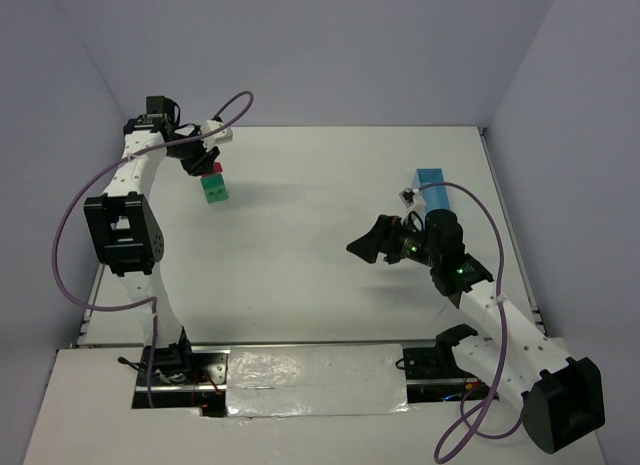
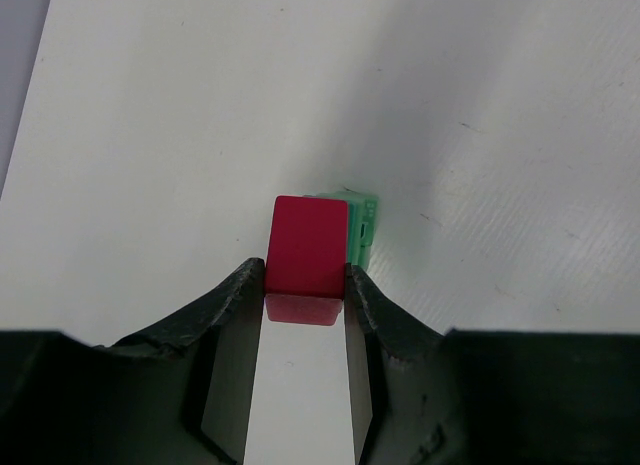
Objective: Build the wood block tower
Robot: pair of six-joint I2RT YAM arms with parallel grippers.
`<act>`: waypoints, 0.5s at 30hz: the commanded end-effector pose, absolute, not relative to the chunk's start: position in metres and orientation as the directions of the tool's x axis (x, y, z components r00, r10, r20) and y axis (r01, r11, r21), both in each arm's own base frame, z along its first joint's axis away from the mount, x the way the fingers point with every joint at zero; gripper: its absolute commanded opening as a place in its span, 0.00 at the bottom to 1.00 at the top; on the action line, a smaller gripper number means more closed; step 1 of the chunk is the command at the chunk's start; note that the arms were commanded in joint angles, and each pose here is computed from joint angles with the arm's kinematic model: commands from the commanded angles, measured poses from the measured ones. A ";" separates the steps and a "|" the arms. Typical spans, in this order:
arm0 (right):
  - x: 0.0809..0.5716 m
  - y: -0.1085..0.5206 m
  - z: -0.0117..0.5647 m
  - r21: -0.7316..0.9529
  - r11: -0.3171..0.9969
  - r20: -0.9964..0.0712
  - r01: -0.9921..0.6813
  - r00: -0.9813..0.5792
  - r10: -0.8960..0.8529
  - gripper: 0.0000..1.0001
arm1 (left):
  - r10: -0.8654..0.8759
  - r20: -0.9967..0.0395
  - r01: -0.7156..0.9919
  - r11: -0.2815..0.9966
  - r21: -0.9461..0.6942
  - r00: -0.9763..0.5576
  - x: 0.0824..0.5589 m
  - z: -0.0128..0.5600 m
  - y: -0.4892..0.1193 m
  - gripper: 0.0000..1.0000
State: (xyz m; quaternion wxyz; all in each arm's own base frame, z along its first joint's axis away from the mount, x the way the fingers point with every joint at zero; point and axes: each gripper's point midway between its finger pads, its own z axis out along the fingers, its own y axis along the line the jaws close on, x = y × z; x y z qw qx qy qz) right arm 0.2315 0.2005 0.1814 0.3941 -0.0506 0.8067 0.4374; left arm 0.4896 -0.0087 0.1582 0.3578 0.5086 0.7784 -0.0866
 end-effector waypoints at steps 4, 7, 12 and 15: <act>0.234 0.202 0.192 0.653 0.593 -0.714 -0.472 -0.645 0.273 1.00 | 0.733 -0.646 0.859 0.456 0.232 -0.215 0.494 0.159 -0.011 0.23; 0.233 0.202 0.193 0.653 0.591 -0.715 -0.474 -0.644 0.273 1.00 | 0.735 -0.641 0.860 0.458 0.226 -0.222 0.493 0.155 -0.009 0.25; 0.233 0.203 0.192 0.654 0.589 -0.714 -0.476 -0.646 0.270 1.00 | 0.734 -0.637 0.861 0.461 0.216 -0.234 0.493 0.150 -0.009 0.30; 0.232 0.203 0.191 0.657 0.585 -0.711 -0.475 -0.648 0.273 1.00 | 0.729 -0.641 0.860 0.466 0.207 -0.241 0.492 0.147 -0.008 0.34</act>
